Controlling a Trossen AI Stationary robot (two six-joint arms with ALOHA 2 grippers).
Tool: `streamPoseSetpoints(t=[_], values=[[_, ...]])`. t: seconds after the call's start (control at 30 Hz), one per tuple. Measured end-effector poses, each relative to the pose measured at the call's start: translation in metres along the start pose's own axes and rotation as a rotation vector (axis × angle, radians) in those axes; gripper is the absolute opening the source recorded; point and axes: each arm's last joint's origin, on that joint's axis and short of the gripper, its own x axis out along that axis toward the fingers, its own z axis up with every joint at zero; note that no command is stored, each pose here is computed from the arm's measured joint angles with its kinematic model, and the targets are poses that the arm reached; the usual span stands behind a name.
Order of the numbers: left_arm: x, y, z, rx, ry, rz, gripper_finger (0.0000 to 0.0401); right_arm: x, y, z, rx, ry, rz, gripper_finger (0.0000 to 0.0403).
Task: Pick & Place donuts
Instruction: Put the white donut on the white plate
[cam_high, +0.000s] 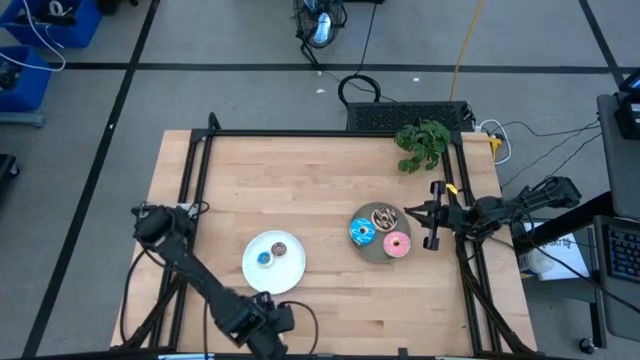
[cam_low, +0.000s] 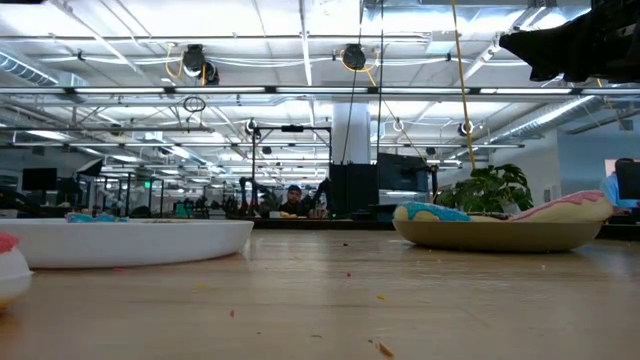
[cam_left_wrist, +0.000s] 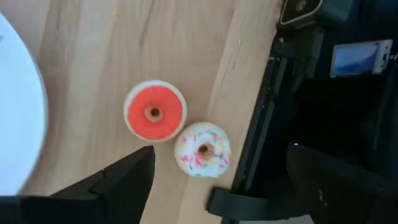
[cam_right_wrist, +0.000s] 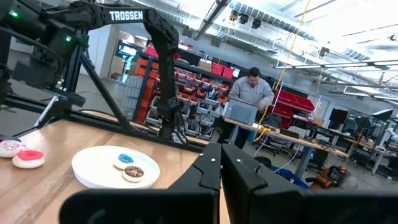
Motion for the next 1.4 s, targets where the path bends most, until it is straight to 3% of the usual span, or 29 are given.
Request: streamPoseSetpoints(t=[0.2,0.47,1.07,1.4], values=[[0.0,-0.008,-0.015,-0.01,-0.05,0.026,0.0361,0.0,0.0,0.0,0.0,0.0,0.0,0.0],[0.04,-0.009,-0.022,0.094,0.039,0.071,0.0361,0.0,0.0,0.0,0.0,-0.001,0.0,0.0],[0.048,-0.007,-0.022,0.037,0.01,0.1,0.036,0.0,0.0,0.0,0.016,-0.001,0.0,0.0],[0.06,-0.002,-0.036,0.023,0.016,0.098,0.036,0.0,0.0,0.0,0.026,0.0,0.0,0.0]])
